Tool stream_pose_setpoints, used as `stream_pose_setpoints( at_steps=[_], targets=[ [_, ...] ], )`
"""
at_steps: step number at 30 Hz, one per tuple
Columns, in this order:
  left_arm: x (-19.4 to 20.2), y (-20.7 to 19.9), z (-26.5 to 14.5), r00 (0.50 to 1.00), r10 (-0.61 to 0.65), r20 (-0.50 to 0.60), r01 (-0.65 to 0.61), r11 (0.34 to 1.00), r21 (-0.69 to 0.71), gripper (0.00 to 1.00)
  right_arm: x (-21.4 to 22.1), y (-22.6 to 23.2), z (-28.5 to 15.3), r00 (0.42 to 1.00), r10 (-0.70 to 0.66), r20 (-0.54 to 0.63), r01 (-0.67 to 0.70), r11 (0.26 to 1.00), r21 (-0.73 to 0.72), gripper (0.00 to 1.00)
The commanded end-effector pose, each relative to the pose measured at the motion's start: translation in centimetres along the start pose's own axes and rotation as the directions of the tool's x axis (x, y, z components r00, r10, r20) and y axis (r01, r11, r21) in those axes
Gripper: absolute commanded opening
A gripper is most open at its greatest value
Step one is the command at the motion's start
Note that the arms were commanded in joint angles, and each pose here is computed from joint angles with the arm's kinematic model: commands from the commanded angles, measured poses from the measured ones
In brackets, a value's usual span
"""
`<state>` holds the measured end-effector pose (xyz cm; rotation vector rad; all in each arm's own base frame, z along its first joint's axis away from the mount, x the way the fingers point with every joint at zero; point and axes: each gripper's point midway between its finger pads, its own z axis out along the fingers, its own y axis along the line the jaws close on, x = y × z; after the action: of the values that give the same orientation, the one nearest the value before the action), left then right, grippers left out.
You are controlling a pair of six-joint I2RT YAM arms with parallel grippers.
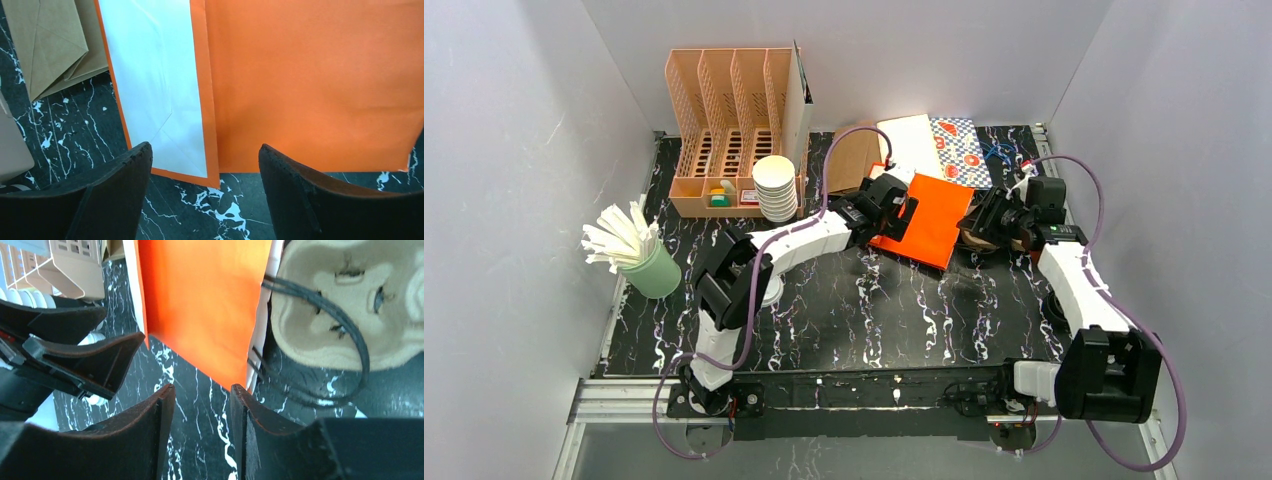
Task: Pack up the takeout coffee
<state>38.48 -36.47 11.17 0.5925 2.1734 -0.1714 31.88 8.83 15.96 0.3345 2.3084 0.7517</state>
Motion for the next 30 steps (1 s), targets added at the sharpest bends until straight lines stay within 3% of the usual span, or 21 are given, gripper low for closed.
stream_pose_setpoints(
  at_steps=[1, 15, 30],
  targets=[
    [-2.0, 1.0, 0.2, 0.999, 0.013, 0.052, -0.009, 0.997, -0.072, 0.73, -2.7, 0.2, 1.6, 0.995, -0.049, 0.085, 0.051, 0.998, -0.021, 0.53],
    [-1.4, 1.8, 0.9, 0.999, 0.033, 0.035, -0.028, 0.991, -0.129, 0.67, -3.2, -2.7, 6.4, 0.999, -0.020, 0.036, 0.019, 0.999, 0.033, 0.48],
    [-0.7, 2.3, 1.6, 0.999, 0.020, 0.025, -0.016, 0.989, -0.150, 0.60, -2.1, -1.8, 8.9, 0.999, 0.024, -0.042, -0.026, 0.998, -0.057, 0.36]
  ],
)
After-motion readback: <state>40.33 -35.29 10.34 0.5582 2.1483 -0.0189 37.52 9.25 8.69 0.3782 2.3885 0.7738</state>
